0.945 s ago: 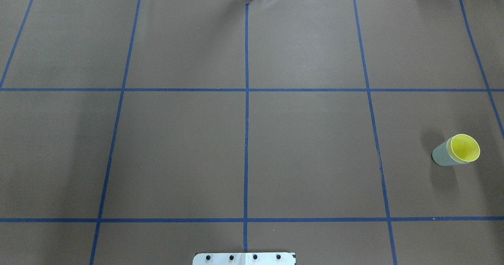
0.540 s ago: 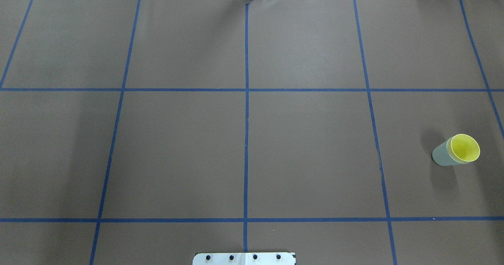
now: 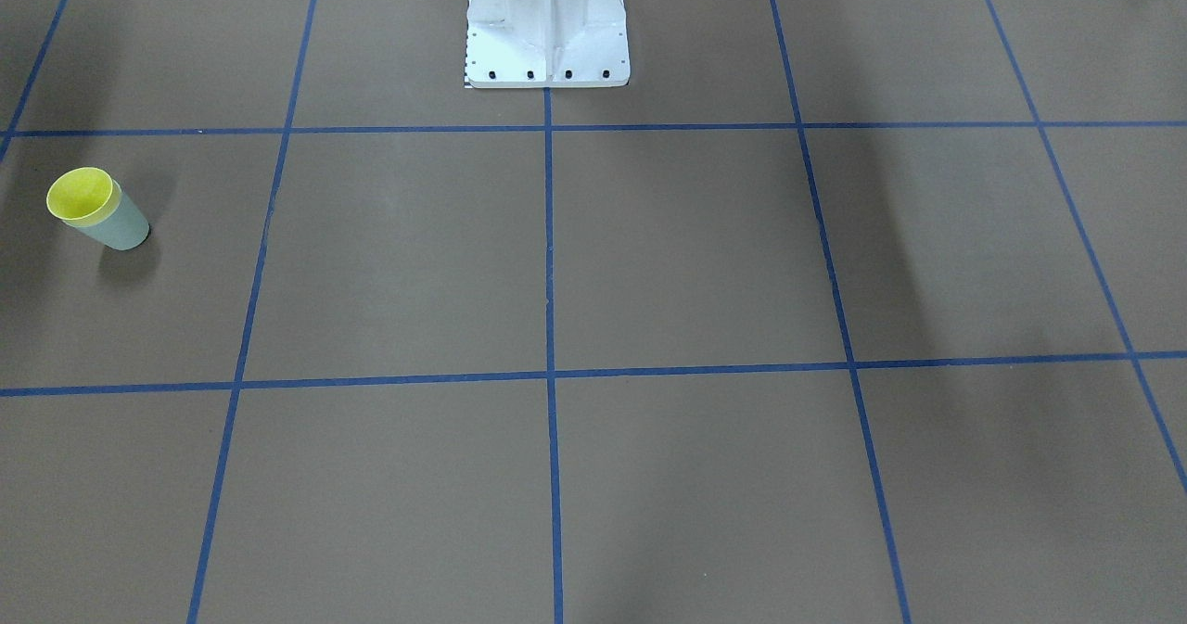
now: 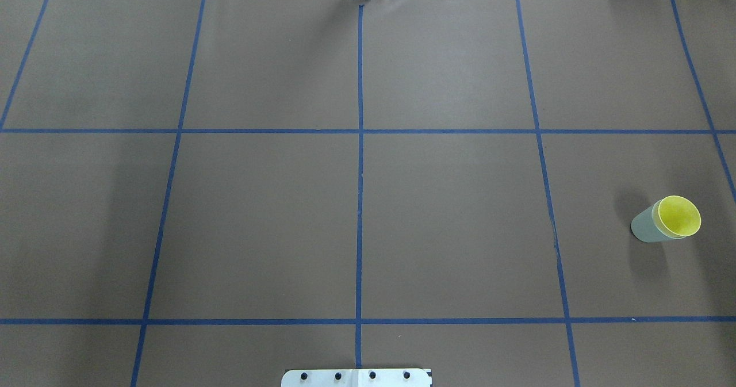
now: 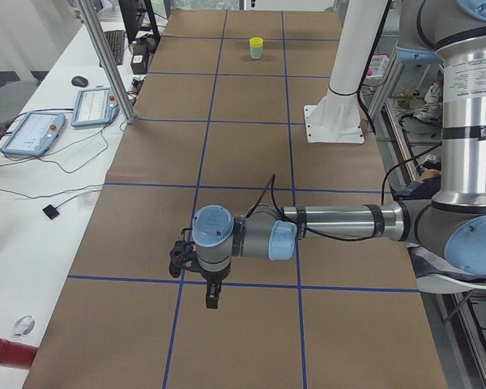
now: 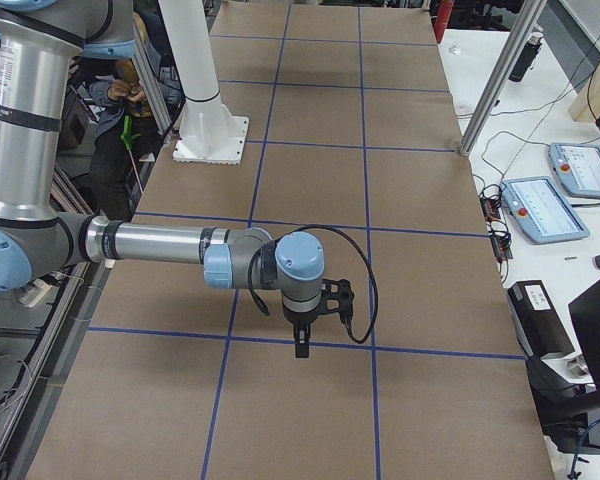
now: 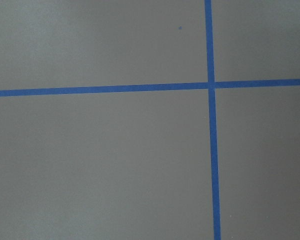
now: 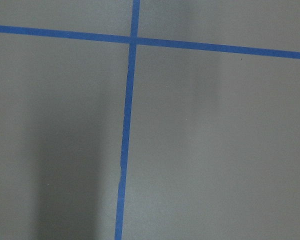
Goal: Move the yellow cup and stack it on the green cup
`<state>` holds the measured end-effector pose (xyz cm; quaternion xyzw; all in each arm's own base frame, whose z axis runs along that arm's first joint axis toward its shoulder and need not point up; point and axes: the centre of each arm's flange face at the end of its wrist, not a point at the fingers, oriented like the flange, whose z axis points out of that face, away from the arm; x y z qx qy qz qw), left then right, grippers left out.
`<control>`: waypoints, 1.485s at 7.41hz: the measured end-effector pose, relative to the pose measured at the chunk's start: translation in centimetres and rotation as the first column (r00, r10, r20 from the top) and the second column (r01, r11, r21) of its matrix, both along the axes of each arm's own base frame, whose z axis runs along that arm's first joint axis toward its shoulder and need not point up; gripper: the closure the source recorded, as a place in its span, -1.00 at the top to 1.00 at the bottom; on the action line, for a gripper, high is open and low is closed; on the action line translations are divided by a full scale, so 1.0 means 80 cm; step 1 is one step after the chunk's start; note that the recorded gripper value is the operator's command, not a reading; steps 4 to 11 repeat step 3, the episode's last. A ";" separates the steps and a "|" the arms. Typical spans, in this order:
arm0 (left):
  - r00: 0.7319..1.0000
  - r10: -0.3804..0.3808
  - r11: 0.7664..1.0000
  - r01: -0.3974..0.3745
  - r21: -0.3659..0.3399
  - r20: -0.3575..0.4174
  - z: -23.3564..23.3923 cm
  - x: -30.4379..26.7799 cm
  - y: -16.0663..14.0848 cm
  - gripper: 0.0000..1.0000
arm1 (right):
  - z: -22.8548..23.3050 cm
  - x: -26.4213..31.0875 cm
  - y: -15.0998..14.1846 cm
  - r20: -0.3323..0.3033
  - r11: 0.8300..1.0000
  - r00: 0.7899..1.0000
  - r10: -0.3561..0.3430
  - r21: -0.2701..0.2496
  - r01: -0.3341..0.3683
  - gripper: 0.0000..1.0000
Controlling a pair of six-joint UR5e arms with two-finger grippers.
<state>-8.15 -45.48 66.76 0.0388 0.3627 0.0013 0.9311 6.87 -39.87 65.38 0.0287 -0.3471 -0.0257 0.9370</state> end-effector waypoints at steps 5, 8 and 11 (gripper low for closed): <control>1.000 -0.001 1.000 0.001 -0.001 0.000 0.000 0.000 0.000 1.00 | -0.001 0.000 -0.003 0.000 0.999 1.000 0.000 0.041 0.001 1.00; 1.000 -0.001 1.000 0.001 -0.001 0.000 0.000 0.000 0.000 1.00 | -0.001 0.000 -0.003 0.000 0.999 1.000 0.000 0.041 0.001 1.00; 1.000 -0.001 1.000 0.001 -0.001 0.000 0.000 0.000 0.000 1.00 | -0.001 0.000 -0.003 0.000 0.999 1.000 0.000 0.041 0.001 1.00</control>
